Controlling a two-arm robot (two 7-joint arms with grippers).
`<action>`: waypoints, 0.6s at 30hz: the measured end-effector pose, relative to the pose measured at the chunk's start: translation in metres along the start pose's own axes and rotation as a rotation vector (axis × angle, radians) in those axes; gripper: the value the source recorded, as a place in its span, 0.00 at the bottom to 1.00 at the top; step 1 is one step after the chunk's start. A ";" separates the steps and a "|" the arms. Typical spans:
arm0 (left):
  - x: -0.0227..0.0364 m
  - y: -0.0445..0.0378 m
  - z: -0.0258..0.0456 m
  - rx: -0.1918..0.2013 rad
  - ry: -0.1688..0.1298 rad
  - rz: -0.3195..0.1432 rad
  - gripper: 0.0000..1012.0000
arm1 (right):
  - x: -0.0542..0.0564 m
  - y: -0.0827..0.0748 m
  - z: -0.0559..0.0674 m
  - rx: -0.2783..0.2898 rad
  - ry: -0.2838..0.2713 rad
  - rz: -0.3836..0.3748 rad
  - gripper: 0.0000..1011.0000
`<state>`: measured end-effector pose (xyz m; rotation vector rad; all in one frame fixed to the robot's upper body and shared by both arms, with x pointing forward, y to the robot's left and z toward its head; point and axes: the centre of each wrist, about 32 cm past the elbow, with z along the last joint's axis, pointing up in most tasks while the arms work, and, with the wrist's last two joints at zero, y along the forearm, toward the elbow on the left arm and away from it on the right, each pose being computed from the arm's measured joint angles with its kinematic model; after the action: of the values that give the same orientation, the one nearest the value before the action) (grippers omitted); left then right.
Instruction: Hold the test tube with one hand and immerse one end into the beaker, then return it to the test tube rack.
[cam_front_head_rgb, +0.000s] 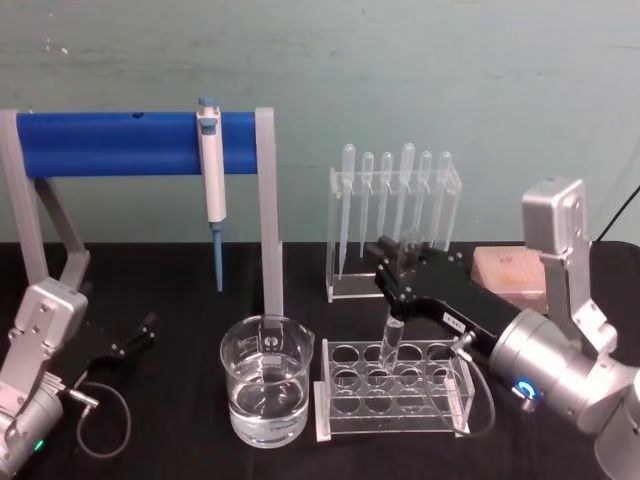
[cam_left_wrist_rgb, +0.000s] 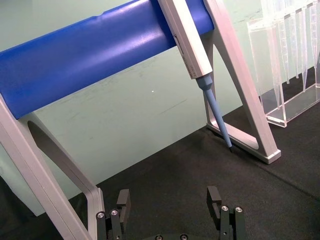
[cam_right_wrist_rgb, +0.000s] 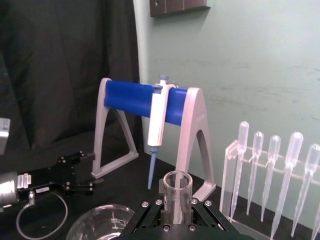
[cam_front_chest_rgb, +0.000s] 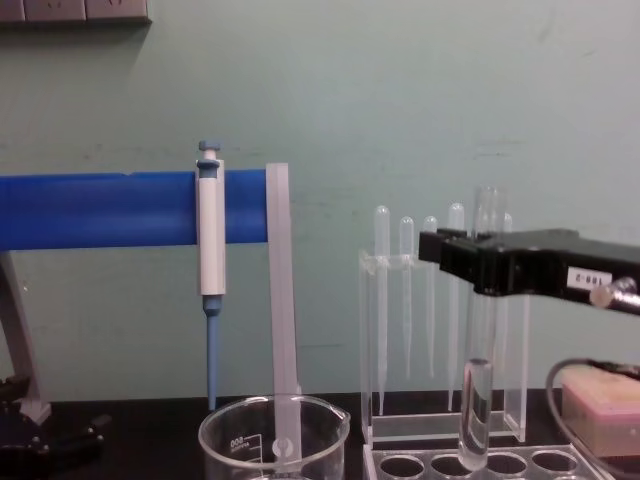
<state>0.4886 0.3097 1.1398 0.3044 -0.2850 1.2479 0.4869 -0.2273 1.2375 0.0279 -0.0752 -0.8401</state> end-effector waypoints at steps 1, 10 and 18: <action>0.0000 0.0000 0.0000 0.000 0.000 0.000 0.99 | 0.000 0.000 0.002 -0.001 -0.001 0.002 0.15; 0.0000 0.0000 0.0000 0.000 0.000 0.000 0.99 | 0.002 0.002 0.019 -0.026 0.005 0.023 0.15; 0.0000 0.0000 0.0000 0.000 0.000 0.000 0.99 | 0.002 0.003 0.025 -0.031 0.012 0.038 0.15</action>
<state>0.4886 0.3097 1.1398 0.3044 -0.2850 1.2479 0.4880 -0.2266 1.2632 0.0023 -0.0512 -0.8031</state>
